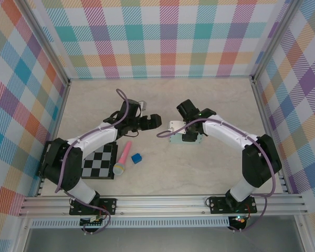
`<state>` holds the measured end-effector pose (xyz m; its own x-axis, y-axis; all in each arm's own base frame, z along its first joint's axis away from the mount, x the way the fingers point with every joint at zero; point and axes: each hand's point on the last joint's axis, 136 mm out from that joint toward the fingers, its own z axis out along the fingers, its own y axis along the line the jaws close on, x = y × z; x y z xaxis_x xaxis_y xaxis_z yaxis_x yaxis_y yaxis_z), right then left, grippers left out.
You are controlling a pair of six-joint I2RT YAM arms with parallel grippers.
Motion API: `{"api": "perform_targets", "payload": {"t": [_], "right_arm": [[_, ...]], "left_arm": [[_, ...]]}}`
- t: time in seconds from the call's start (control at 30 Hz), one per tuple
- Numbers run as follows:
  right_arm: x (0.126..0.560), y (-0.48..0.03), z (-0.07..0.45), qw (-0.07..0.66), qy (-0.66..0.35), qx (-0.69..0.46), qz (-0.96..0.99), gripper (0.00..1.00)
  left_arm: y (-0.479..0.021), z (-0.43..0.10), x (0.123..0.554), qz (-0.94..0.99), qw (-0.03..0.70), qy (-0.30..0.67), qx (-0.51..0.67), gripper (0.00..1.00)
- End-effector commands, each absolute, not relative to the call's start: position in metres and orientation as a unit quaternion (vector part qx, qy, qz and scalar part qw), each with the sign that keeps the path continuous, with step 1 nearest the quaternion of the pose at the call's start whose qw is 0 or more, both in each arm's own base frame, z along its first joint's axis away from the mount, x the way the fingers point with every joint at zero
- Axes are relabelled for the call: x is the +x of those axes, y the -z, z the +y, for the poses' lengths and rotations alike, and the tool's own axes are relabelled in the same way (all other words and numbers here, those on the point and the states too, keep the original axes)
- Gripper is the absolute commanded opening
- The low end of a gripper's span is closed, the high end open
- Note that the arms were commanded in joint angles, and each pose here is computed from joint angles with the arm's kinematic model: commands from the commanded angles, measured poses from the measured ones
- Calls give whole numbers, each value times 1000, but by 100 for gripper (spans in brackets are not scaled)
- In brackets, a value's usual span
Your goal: Fold the paper box
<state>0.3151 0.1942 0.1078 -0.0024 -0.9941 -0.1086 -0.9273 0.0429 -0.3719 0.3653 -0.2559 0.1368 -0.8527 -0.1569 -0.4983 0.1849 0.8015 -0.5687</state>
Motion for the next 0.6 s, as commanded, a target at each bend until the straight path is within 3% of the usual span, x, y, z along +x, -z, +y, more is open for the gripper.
{"api": "perform_targets", "payload": {"t": [0.0,0.33,0.57], "right_arm": [[318,-98,196,167,89,-693,696,48],[322,-99,195,172,60,-684,707,48],[324,-98,198,165,38,-672,721,57]], "left_arm": [[-125,-263,371,923,228,310,-25,95],[-95,-283,375,936,158,315,-14,89],[-106,-276,369,934,182,307,15,91]]}}
